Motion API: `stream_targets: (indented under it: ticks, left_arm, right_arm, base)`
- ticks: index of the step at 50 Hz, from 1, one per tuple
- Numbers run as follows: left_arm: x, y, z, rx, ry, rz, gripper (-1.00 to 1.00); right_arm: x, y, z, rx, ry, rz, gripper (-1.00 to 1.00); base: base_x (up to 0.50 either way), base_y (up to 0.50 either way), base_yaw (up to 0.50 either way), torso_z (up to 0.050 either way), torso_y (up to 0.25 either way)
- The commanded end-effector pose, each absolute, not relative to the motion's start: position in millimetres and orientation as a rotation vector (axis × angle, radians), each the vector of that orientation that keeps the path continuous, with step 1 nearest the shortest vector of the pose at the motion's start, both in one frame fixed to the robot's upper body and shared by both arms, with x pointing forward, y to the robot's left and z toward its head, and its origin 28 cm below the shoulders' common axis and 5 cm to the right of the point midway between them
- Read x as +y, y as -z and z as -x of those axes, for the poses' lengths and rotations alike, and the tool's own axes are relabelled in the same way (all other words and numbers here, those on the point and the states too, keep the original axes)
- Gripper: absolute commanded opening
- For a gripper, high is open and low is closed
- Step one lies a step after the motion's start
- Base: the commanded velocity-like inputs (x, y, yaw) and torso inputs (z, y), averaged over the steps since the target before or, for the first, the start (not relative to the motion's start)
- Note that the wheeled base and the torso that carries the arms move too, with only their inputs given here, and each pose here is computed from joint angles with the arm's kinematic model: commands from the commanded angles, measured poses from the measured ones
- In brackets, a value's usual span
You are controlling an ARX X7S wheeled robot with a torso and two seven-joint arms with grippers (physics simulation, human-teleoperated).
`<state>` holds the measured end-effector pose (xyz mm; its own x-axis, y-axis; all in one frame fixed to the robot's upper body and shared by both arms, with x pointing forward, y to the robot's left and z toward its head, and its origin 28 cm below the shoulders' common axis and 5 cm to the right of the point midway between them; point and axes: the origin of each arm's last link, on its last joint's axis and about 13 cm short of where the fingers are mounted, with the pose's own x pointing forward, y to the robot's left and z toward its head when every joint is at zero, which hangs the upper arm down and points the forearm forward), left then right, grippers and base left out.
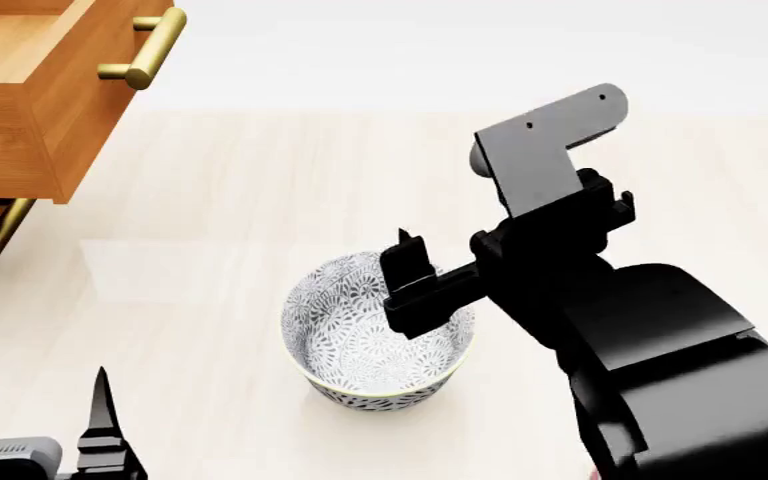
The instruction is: Put the bowl on the plate.
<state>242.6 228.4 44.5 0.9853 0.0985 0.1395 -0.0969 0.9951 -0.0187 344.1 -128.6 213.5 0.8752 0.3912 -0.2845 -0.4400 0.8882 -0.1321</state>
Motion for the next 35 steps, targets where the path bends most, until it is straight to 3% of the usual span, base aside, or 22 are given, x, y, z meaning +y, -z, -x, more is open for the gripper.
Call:
stream_targets:
  ticks: [1,23,35]
  left_arm:
    - [229.6,-46.7,-242.2,-0.147,-0.106,0.013,1.0]
    - [231.5,-44.1,-243.8,-0.144,-0.105,0.032,1.0]
    - [232.5,-42.9,-244.4,-0.143,-0.104,0.041,1.0]
  right_arm:
    - [-123.6,-236.2,-366.7,0.327,-0.501,0.245,1.0]
    - [-83.9,-228.0,-353.6,0.468,-0.561,0.347,1.0]
    - [-80.8,-225.2,-347.2,0.48,-0.55,0.348,1.0]
  base:
    - [0.0,0.0,0.0,0.0,0.0]
    - [0.0,0.0,0.0,0.0,0.0]
    - [0.0,0.0,0.0,0.0,0.0]
